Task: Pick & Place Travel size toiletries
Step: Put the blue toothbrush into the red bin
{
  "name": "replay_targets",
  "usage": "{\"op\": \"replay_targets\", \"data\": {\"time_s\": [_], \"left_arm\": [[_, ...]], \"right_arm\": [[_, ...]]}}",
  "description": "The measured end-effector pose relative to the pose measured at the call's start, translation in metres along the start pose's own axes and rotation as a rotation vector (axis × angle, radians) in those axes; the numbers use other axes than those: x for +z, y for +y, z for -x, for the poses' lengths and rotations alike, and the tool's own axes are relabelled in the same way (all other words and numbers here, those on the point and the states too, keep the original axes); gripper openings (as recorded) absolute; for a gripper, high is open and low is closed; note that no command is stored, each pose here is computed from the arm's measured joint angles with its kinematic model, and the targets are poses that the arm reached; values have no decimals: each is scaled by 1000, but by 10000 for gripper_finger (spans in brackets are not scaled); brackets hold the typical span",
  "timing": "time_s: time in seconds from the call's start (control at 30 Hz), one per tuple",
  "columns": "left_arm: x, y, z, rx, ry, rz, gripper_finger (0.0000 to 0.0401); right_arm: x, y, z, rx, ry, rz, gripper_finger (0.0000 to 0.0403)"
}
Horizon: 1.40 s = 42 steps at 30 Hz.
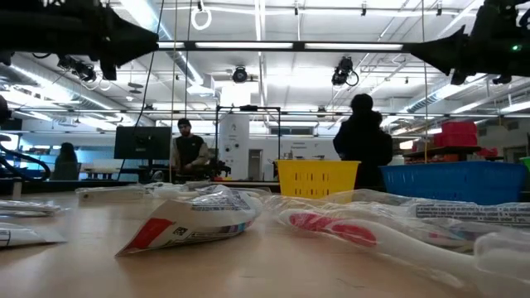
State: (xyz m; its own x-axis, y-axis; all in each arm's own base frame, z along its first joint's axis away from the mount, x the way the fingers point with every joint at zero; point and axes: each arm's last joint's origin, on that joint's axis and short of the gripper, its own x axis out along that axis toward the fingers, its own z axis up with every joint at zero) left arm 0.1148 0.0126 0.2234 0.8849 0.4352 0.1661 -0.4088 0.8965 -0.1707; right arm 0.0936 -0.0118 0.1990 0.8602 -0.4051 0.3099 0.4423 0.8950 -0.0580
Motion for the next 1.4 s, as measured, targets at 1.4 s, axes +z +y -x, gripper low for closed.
{"op": "replay_targets", "data": {"time_s": [1.4], "left_arm": [[-45,62,-90,116,997,-366,215]], "right_arm": [[-44,41,-126,132,350,-62,136]]}}
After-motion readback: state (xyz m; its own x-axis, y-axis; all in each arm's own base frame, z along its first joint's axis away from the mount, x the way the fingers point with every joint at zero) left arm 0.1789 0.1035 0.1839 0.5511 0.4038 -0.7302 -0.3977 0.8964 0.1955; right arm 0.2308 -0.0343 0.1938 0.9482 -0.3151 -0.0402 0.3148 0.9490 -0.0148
